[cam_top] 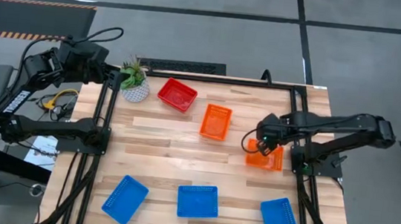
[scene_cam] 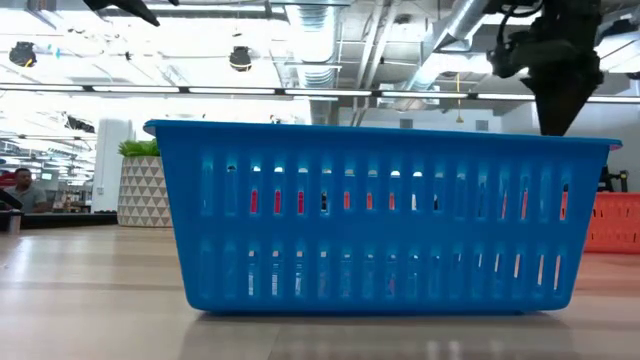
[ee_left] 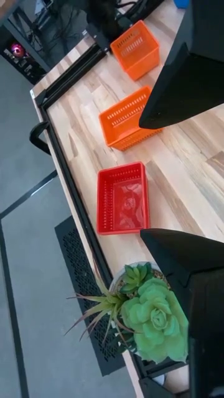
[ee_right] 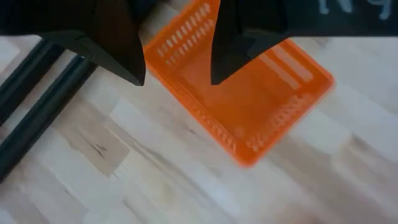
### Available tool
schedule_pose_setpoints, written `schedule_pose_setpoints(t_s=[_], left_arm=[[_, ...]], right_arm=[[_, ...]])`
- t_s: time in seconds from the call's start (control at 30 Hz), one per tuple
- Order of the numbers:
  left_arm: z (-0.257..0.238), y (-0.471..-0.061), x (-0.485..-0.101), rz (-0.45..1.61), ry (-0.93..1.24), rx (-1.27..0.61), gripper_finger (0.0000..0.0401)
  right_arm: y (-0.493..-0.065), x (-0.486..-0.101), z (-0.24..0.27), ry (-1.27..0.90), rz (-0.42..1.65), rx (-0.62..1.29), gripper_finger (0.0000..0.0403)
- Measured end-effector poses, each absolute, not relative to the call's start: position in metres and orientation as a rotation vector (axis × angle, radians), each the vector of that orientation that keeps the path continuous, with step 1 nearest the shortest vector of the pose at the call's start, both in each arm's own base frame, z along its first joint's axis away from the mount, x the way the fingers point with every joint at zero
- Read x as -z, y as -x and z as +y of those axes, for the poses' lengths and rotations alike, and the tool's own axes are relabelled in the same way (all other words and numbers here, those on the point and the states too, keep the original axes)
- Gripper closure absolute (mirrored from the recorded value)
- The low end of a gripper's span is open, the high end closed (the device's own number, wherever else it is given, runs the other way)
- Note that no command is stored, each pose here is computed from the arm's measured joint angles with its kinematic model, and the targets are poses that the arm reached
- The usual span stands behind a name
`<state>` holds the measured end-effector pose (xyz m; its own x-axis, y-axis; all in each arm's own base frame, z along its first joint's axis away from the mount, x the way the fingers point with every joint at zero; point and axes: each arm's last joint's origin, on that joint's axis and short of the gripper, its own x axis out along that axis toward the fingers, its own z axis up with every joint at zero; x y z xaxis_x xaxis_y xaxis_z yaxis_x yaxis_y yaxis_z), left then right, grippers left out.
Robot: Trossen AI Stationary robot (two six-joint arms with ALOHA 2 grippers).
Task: Stack baskets by color
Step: Stack the right orange bin on top of the left orange bin
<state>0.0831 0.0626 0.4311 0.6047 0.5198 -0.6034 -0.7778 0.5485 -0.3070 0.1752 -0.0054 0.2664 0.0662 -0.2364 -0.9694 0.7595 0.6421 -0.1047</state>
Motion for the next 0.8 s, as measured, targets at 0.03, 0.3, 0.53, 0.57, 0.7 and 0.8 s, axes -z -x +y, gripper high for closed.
schedule_pose_setpoints(t_s=[0.03, 0.3, 0.53, 0.57, 0.7, 0.8], left_arm=[[0.063, -0.083, -0.431, 0.481, 0.596, -0.804, 0.0138], [0.063, -0.083, -0.431, 0.479, 0.600, -0.805, 0.0138], [0.063, -0.083, -0.431, 0.479, 0.601, -0.805, 0.0138], [0.063, -0.083, -0.431, 0.480, 0.602, -0.806, 0.0138], [0.062, -0.083, -0.431, 0.484, 0.603, -0.807, 0.0138], [0.062, -0.083, -0.431, 0.484, 0.603, -0.806, 0.0138]], right_arm=[[-0.177, -0.264, -0.004, -0.479, 1.326, 0.780, 0.0200], [-0.198, -0.241, -0.002, -0.323, 1.513, 0.676, 0.0200], [-0.212, -0.224, -0.002, -0.236, 1.604, 0.622, 0.0201], [-0.214, -0.222, -0.002, -0.231, 1.605, 0.617, 0.0201], [-0.221, -0.215, -0.002, -0.228, 1.600, 0.610, 0.0201], [-0.228, -0.211, -0.001, -0.233, 1.576, 0.602, 0.0201]])
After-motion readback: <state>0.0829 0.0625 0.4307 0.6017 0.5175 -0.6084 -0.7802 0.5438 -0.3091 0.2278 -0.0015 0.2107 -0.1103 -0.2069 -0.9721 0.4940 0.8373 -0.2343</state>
